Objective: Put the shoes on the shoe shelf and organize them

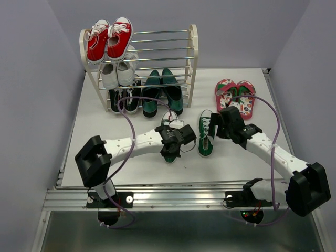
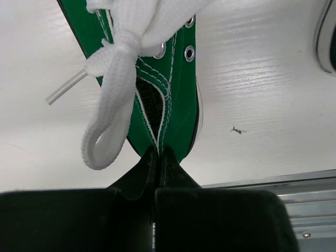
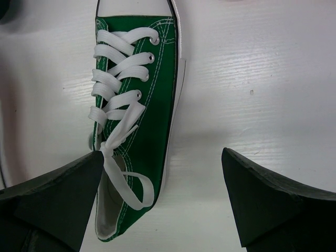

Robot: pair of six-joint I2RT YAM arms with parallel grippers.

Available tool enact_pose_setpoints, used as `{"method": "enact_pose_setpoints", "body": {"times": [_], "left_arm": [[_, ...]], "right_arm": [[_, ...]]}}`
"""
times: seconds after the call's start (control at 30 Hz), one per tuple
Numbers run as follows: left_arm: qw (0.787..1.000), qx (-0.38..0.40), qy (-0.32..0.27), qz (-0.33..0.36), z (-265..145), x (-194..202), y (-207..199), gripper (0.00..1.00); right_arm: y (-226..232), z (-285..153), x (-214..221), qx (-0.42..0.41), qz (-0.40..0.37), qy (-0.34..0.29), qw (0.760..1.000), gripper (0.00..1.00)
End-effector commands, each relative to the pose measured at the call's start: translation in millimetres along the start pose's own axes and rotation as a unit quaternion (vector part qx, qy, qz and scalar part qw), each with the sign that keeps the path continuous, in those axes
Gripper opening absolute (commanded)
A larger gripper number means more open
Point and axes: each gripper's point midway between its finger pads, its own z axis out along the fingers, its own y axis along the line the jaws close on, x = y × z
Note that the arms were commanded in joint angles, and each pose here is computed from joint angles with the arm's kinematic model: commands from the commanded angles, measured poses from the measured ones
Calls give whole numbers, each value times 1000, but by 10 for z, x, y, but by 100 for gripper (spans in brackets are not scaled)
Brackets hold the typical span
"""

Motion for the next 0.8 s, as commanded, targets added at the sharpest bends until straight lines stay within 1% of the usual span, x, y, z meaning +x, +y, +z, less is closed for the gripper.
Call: {"method": "enact_pose_setpoints", "body": {"times": [0.0,0.2,0.23,0.3,0.43,0.5,0.6,0.63,0.7,0.77], "left_arm": [[991,16,-130,-2,-653,-545,114,0],[982,32,-186,-2,-1081,-716,289,0],[982,31,-188,4,-1106,-731,294,0],[977,45,-207,9,-1296,-823,317,0],[972,52,-229,7,-1539,-940,373,0],[973,34,-230,7,-1574,-995,427,0],[973,5,-230,15,-1508,-1077,470,0],[972,-2,-234,3,-1518,-1159,518,0],[973,-9,-231,0,-1460,-1283,538,0],[969,-31,-242,-30,-1431,-1481,736,0]], "right_arm": [[-28,-15,-52,-2,-3,-15,1000,100],[-15,-8,-58,-4,-5,-14,1000,100],[-19,-8,-56,-3,-5,-14,1000,100],[-13,-16,-71,-4,-4,-16,1000,100],[-5,-36,-86,-7,-4,-19,1000,100],[-7,-40,-86,-7,-5,-20,1000,100],[-10,-48,-90,-7,-3,-21,1000,100],[-12,-49,-87,-7,-4,-21,1000,100],[-6,-55,-95,-9,-3,-22,1000,100],[-4,-56,-94,-10,-4,-22,1000,100]]}}
